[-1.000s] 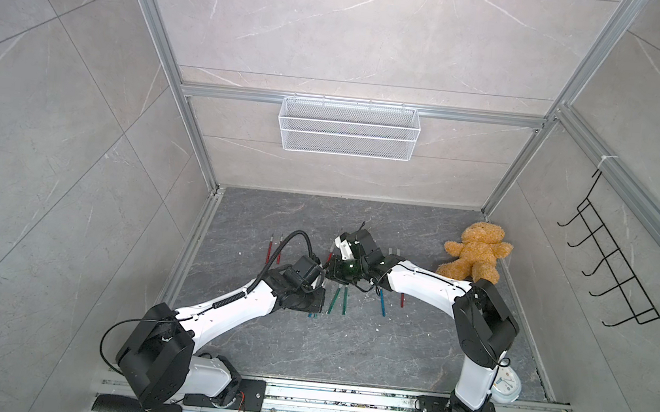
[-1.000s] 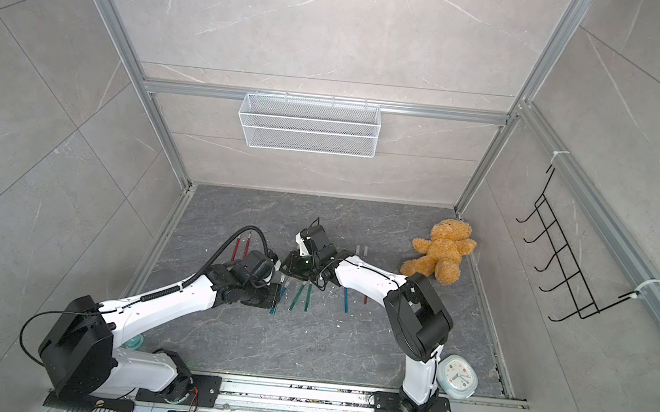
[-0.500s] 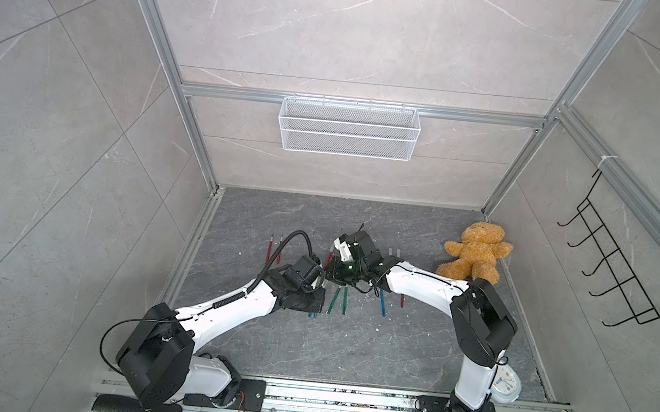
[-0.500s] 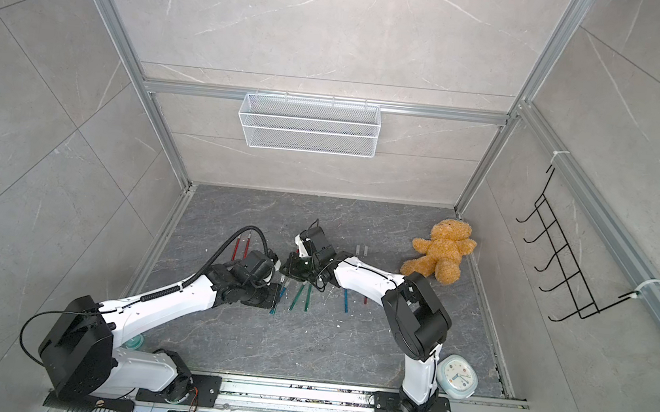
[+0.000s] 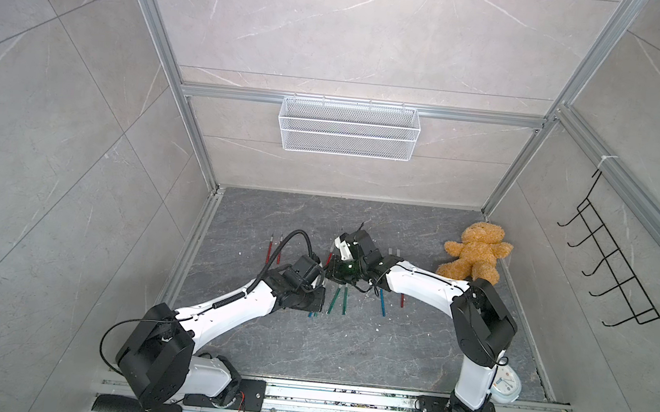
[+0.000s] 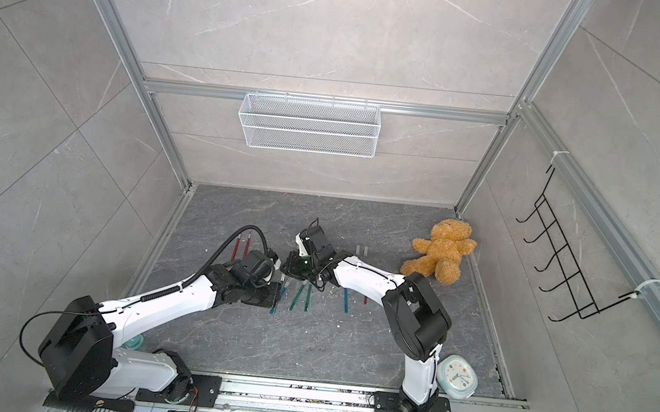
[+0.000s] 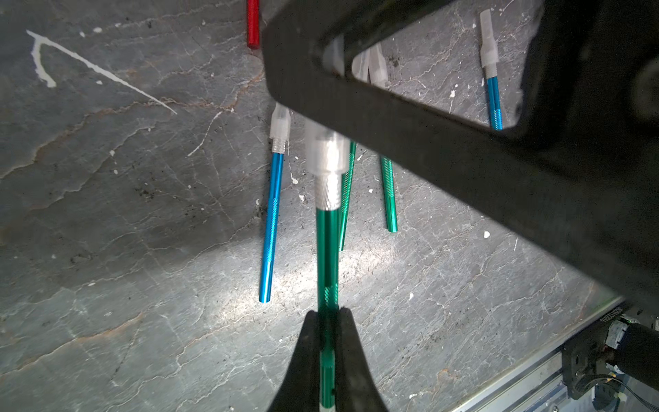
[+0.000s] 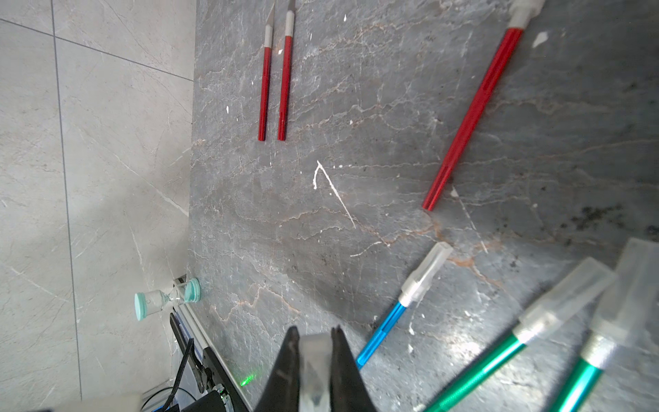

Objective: Remove protective caps from carving knives
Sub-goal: Remove the protective sleeve from the carving knife.

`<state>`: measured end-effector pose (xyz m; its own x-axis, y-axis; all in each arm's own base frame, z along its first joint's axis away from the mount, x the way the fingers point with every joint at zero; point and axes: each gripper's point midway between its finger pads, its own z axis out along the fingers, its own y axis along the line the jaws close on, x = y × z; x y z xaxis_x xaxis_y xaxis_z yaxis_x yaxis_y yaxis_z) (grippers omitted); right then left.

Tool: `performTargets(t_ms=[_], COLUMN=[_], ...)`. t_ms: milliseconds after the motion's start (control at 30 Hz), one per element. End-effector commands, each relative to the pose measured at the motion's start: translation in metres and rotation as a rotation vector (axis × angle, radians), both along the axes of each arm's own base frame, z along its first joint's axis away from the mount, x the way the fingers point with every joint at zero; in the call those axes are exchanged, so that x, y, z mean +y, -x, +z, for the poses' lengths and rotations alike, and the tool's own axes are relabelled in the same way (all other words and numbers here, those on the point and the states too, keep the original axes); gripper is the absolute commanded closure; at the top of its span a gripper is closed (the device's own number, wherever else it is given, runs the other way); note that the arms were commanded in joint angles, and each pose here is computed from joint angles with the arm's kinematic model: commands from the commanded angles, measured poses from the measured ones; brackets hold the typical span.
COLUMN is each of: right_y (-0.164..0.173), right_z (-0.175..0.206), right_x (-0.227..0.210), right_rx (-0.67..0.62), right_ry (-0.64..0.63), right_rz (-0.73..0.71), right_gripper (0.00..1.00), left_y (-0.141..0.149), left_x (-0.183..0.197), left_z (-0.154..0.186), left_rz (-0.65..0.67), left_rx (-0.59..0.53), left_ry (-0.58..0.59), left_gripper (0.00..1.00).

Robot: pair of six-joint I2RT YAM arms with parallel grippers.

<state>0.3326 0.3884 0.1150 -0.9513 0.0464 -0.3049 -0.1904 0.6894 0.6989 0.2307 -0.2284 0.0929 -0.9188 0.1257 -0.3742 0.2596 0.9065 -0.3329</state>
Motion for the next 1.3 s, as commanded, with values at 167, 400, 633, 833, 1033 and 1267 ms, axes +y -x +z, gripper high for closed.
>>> performTargets(t_ms=[167, 400, 633, 833, 1033, 1267], right_y=[-0.031, -0.041, -0.053, -0.064, -0.073, -0.085], right_z=[0.036, 0.047, 0.057, 0.065, 0.072, 0.081], right_x=[0.002, 0.000, -0.006, -0.007, -0.008, -0.009], right_rx=[-0.075, -0.095, -0.118, -0.134, -0.148, -0.165], right_ry=[-0.027, -0.024, -0.018, -0.019, -0.020, -0.013], right_rz=[-0.047, -0.058, -0.079, -0.091, -0.101, -0.112], right_gripper=[1.00, 1.00, 1.00, 1.00, 1.00, 1.00], left_y=[0.002, 0.003, 0.002, 0.004, 0.006, 0.007], left_x=[0.001, 0.002, 0.004, 0.003, 0.001, 0.001], left_z=[0.008, 0.009, 0.008, 0.007, 0.006, 0.006], left_rz=[-0.017, -0.016, -0.014, -0.025, -0.035, -0.043], left_rx=[-0.033, -0.041, -0.047, -0.051, -0.054, -0.061], left_ry=[0.014, 0.009, 0.000, -0.007, -0.013, -0.019], left_gripper=[1.00, 1.00, 1.00, 1.00, 1.00, 1.00])
